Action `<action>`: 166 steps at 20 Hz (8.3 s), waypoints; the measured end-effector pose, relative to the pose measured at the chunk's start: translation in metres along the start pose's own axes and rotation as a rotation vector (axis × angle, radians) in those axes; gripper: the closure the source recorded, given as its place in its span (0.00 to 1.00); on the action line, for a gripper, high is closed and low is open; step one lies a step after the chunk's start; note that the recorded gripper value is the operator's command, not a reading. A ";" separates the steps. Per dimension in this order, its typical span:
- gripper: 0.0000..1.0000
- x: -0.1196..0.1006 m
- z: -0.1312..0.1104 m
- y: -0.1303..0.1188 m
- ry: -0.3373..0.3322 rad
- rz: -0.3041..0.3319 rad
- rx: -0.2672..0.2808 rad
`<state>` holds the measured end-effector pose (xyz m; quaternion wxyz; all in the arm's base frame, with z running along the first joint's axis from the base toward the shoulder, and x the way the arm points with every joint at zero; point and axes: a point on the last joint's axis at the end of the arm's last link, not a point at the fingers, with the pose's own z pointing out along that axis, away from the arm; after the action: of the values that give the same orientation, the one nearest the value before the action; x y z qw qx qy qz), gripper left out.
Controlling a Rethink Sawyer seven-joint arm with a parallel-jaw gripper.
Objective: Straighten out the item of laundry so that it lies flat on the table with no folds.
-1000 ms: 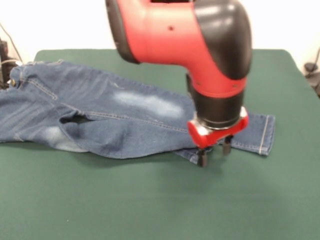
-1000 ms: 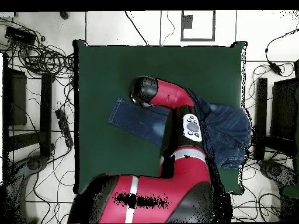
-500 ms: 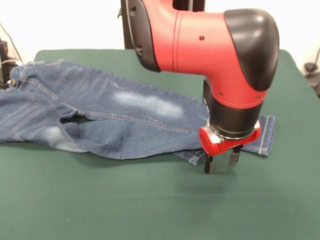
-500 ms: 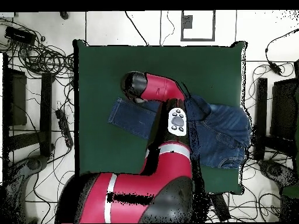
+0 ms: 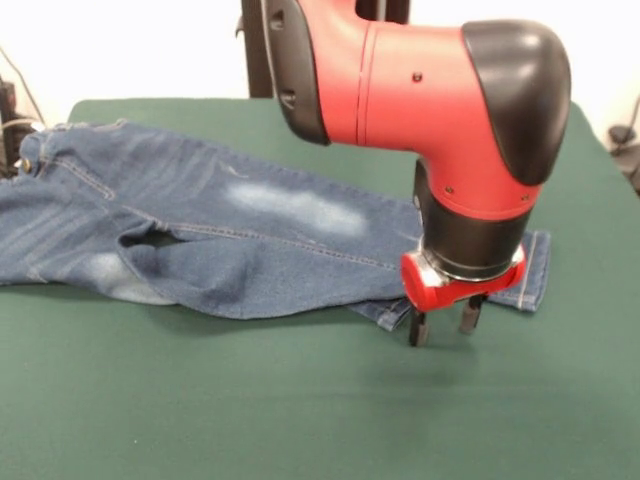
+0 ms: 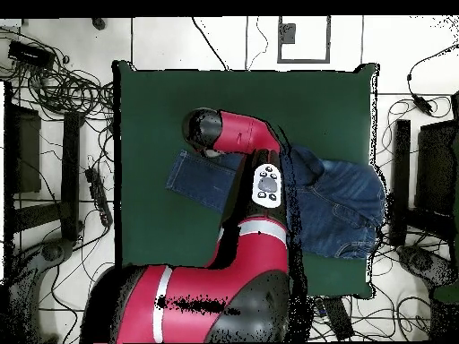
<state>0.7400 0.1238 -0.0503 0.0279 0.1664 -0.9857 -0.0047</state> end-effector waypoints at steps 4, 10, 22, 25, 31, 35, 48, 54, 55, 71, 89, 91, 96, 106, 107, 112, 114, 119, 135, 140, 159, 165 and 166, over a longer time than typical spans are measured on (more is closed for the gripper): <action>0.00 0.001 0.000 0.001 -0.003 -0.001 0.004; 0.00 0.004 -0.001 -0.002 -0.001 -0.003 0.016; 0.00 0.017 -0.006 -0.032 0.025 0.003 0.093; 0.00 0.018 -0.007 -0.034 0.028 0.003 0.101; 0.00 0.020 -0.008 -0.038 0.035 0.001 0.118; 0.00 0.021 -0.008 -0.038 0.035 0.001 0.120; 0.00 0.024 -0.001 -0.037 0.050 0.002 0.114; 0.00 0.025 -0.001 -0.036 0.068 0.002 0.104; 0.00 0.025 -0.001 -0.036 0.071 0.002 0.103; 0.00 0.028 -0.005 -0.036 0.088 0.004 0.096; 0.00 0.025 -0.054 -0.040 0.051 0.022 0.104; 0.00 0.027 -0.050 -0.039 0.057 0.021 0.102; 0.00 0.031 -0.034 -0.037 0.075 0.018 0.097; 0.00 0.040 -0.006 -0.034 0.109 0.013 0.087; 0.00 0.040 -0.004 -0.034 0.110 0.013 0.087; 0.00 0.037 -0.005 -0.035 0.104 0.011 0.091; 0.00 0.037 -0.005 -0.035 0.104 0.011 0.091; 0.00 0.035 -0.009 -0.036 0.099 0.011 0.093; 0.00 0.017 -0.040 -0.044 0.009 0.009 0.134; 0.00 0.017 -0.038 -0.044 0.007 0.008 0.136; 0.00 0.024 -0.003 -0.042 0.046 0.007 0.119; 0.00 0.023 -0.002 -0.045 0.043 0.021 0.106; 0.00 0.023 -0.002 -0.045 0.043 0.022 0.105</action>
<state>0.7329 0.0736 -0.0476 0.0405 0.1567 -0.9855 0.0509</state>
